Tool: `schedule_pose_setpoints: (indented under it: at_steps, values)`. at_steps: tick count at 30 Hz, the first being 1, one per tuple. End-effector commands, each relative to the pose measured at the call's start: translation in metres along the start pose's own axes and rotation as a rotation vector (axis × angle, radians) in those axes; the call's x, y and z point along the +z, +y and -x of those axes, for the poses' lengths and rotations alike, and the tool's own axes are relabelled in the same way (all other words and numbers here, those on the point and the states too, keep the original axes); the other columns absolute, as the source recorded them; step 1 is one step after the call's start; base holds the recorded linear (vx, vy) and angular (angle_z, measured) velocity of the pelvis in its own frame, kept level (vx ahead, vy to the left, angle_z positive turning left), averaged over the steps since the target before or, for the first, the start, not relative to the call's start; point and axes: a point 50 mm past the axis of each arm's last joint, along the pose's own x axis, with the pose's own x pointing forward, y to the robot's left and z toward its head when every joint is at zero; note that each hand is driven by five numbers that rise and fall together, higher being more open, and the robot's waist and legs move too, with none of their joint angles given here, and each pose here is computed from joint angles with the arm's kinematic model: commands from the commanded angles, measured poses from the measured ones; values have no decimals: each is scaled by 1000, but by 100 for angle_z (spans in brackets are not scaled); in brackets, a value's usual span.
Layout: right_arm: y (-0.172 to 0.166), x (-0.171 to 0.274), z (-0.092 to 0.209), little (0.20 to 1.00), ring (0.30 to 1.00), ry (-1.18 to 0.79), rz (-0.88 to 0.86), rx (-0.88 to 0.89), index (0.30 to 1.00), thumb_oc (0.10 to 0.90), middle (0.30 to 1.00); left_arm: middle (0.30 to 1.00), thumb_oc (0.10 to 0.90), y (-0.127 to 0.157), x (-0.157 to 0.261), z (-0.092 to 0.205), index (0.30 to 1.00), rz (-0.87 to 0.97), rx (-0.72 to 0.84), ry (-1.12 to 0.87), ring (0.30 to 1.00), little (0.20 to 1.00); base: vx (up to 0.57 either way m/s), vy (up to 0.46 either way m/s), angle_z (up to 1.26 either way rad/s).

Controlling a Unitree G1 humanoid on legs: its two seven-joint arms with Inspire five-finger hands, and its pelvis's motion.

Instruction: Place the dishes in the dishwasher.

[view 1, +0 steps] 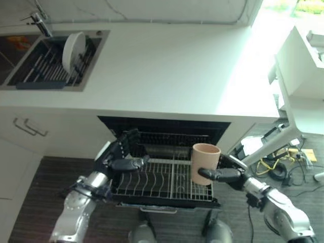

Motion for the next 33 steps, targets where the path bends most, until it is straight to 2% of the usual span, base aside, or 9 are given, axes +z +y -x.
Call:
schedule_pose_setpoints:
  at_steps: [1, 5, 13, 22, 31, 32, 33]
  values:
    - [-2, 65, -6, 300, 300, -243, 166, -61, 300, 400, 300, 900, 800, -6, 66, -17, 900, -121, -56, -322, 900, 900, 12, -43, 13]
    - [-16, 66, -15, 300, 300, -222, 166, -164, 300, 400, 300, 900, 800, -10, 65, -22, 900, -121, -82, -305, 900, 900, 39, -16, 5]
    - [-44, 38, -26, 300, 300, -4, 113, -384, 300, 400, 300, 900, 800, -21, 60, -27, 900, -98, -142, -272, 900, 900, 42, -4, 6]
    - [-52, 11, -33, 300, 300, 139, 84, -467, 300, 400, 300, 900, 800, -28, 52, -27, 900, -66, -169, -248, 900, 900, 50, 16, 6]
    - [-49, -7, -42, 300, 300, 176, 17, -482, 300, 400, 300, 900, 800, -35, 50, -27, 900, -33, -197, -249, 900, 900, 12, 8, 2]
    - [-47, -8, -45, 580, 580, 183, 0, -474, 580, 587, 580, 900, 800, -36, 49, -27, 900, -28, -199, -250, 900, 900, 16, 45, 2]
    - [-48, -8, -45, 900, 900, 186, -9, -471, 900, 800, 900, 900, 800, -37, 49, -27, 900, -23, -203, -250, 900, 900, 21, 41, 2]
